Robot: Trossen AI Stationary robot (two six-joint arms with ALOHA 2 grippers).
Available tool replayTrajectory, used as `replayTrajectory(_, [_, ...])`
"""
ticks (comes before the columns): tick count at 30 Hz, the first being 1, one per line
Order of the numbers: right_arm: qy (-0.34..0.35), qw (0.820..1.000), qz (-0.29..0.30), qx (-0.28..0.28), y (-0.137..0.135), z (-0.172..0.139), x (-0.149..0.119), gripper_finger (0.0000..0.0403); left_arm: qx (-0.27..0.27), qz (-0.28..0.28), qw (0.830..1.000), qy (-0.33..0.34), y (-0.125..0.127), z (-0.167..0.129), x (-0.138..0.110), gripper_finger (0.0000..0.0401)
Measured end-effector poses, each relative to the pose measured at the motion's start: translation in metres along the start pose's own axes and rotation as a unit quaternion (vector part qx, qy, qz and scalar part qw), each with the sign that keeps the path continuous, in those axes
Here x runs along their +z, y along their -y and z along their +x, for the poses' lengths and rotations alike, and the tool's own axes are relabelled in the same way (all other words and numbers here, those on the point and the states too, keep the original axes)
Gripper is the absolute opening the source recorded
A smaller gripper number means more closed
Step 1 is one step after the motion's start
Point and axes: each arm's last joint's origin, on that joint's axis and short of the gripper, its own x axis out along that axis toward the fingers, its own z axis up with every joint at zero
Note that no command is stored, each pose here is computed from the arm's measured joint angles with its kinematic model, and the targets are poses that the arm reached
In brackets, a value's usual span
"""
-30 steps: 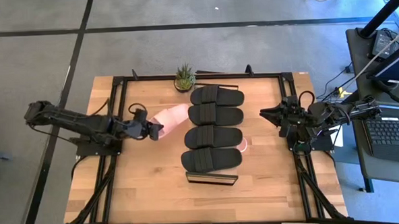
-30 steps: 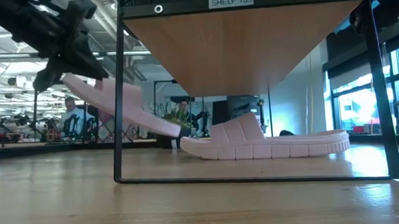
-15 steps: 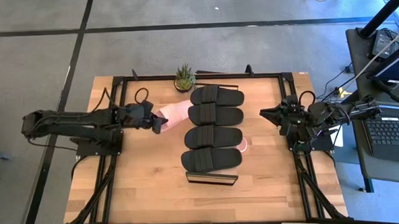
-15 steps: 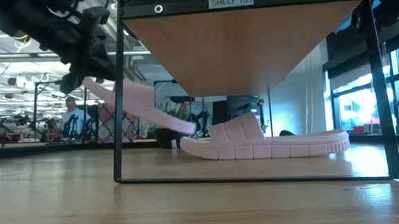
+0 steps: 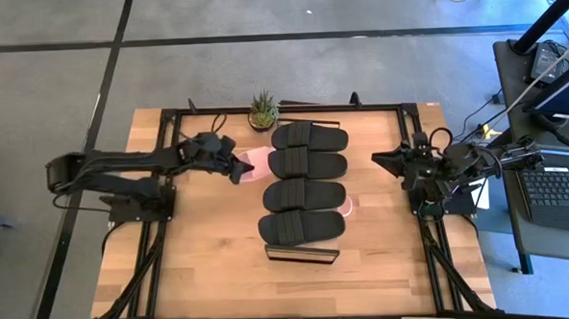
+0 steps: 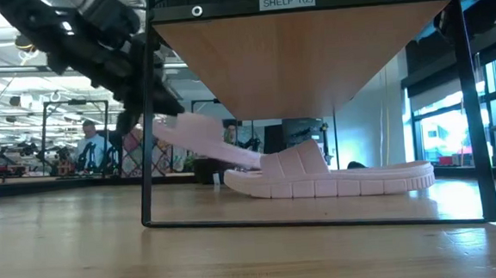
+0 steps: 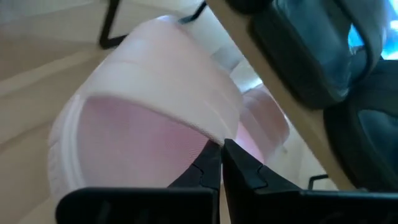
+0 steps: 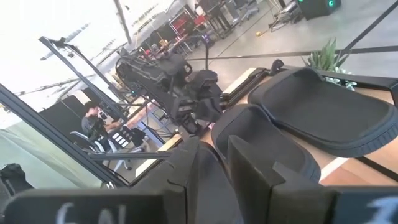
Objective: Pick and place slides into the shelf
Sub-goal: Put the pink slipper under the shelf
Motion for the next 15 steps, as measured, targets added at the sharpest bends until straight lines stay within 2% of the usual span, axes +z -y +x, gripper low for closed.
replayTrajectory(5, [0.003, 1.000, 0.015, 0.003, -0.001, 0.000, 0.001, 0.0087, -0.003, -0.001, 1.000, -0.025, -0.013, 0.016, 0.000, 0.0000])
replayTrajectory(15, [0.003, 1.000, 0.017, 0.003, -0.001, 0.000, 0.001, 0.0087, -0.057, 0.036, 0.997, -0.032, -0.020, 0.042, 0.000, 0.0000])
